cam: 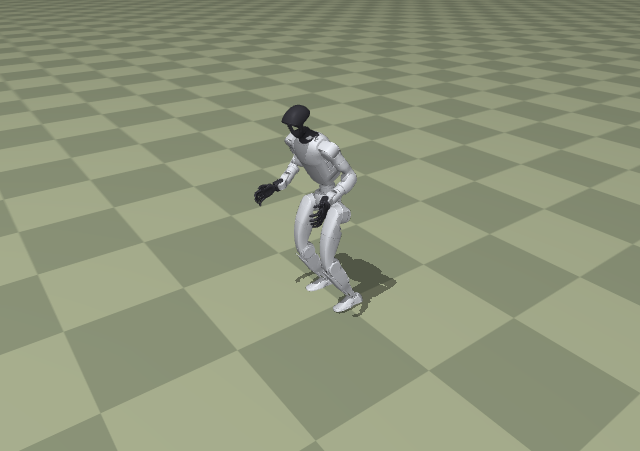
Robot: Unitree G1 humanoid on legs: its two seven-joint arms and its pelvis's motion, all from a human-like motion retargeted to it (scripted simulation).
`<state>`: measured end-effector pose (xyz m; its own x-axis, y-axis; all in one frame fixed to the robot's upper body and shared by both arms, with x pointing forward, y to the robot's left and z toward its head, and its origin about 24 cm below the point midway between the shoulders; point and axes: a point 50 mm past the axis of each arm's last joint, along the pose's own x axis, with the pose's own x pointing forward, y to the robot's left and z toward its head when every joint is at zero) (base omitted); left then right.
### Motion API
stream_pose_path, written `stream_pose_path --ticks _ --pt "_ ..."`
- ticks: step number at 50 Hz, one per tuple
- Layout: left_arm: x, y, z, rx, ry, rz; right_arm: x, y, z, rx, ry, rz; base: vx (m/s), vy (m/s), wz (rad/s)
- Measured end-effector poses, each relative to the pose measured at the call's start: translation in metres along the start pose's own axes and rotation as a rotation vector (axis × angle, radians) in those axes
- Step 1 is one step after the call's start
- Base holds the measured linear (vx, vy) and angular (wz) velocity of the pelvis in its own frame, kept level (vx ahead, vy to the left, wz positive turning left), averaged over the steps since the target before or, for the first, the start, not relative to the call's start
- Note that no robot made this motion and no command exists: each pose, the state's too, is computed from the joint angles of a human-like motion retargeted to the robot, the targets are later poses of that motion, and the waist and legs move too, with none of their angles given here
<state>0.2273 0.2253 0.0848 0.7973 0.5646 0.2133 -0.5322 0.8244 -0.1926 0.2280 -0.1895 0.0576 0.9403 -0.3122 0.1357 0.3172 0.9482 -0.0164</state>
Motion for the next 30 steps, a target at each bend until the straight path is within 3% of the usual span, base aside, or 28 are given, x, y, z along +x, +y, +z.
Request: stream_pose_path --ticks 6,12,17,22,27,30 --pt "-0.007 -0.097 0.022 -0.051 -0.175 -0.455 0.021 0.106 0.064 0.030 -0.325 0.336 -0.38 0.00 -0.24" --pt "-0.007 -0.155 0.097 -0.156 -0.522 -0.627 0.025 0.155 0.188 0.122 -0.821 0.300 -0.32 0.00 -0.26" --pt "0.011 -0.172 0.160 -0.233 -0.721 -0.652 0.024 0.162 0.257 0.128 -1.065 0.263 -0.24 -0.02 -0.42" --pt "0.009 -0.170 0.187 -0.214 -0.858 -0.685 0.022 0.147 0.272 -0.056 -1.251 0.328 -0.13 0.00 -0.12" --pt "0.010 -0.156 0.184 -0.065 -0.945 -0.692 0.039 0.111 0.245 -0.417 -1.280 0.336 -0.10 0.02 0.00" --pt "0.017 -0.137 0.163 0.022 -0.879 -0.649 0.055 0.087 0.197 -0.440 -1.037 0.378 -0.08 0.03 -0.05"
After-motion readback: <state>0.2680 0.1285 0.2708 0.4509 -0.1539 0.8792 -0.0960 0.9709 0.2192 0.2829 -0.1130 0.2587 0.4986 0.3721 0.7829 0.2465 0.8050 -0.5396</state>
